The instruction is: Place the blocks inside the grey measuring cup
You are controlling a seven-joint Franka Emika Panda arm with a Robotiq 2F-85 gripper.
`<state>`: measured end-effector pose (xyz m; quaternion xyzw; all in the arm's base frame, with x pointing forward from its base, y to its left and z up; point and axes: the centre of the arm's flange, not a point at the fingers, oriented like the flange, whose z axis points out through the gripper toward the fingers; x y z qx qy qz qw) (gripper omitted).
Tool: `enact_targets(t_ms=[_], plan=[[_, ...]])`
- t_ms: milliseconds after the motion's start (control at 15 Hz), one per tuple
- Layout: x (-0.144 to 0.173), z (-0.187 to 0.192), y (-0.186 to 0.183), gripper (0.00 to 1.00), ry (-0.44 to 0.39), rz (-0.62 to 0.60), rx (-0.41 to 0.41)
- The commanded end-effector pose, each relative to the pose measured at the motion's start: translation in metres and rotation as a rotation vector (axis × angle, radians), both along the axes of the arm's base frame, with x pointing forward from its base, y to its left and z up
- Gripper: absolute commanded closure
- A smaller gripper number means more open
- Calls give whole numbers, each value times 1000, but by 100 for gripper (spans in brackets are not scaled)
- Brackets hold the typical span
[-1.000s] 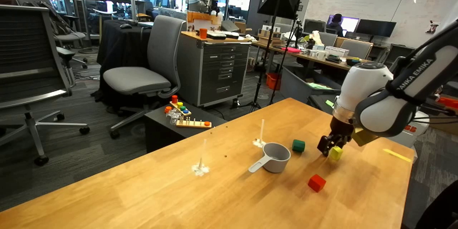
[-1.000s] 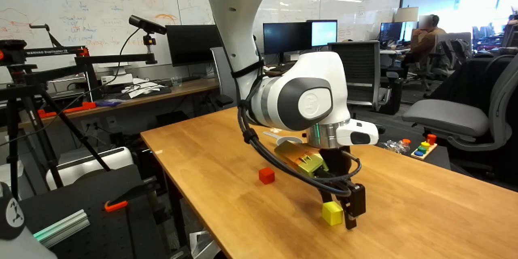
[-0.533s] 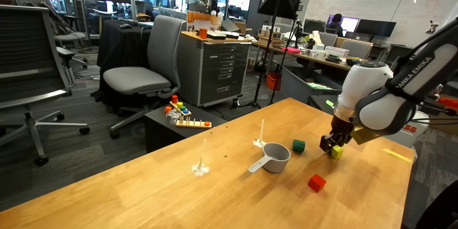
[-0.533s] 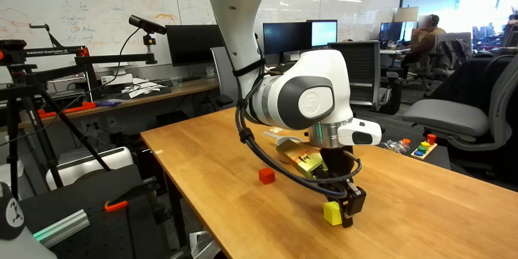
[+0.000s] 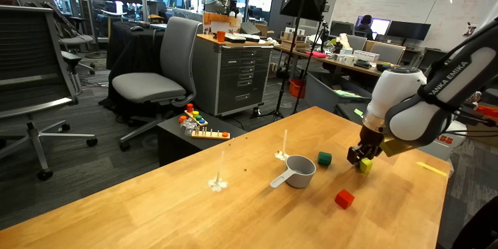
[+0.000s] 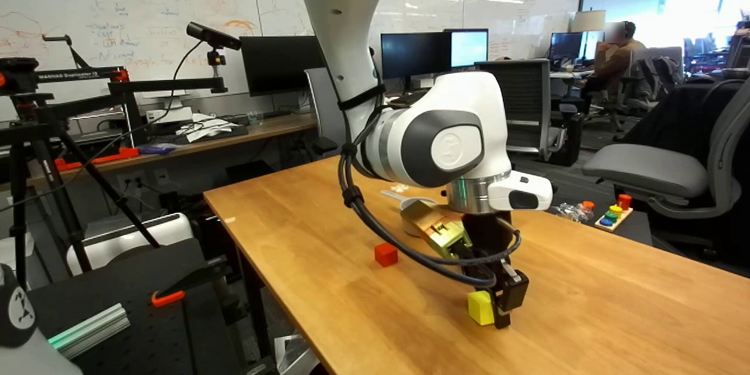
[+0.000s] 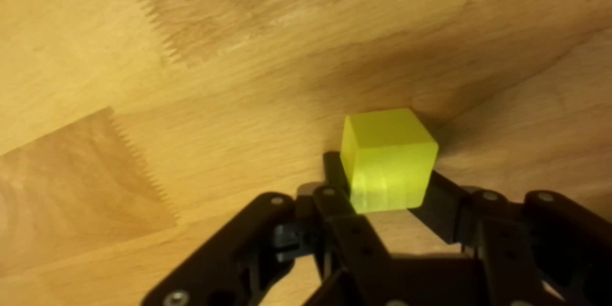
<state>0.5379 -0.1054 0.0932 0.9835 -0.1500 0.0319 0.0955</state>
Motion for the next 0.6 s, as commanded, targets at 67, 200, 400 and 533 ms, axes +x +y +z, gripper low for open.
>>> enact_targets(t_ms=[67,200,400,533], plan=[[16,23,26,89,-34,-1,-13],[29,36,44,89,-62,14,-14],[50,59,73,89,-106,37,-7],[57,65,84,66,-119,51,-11]])
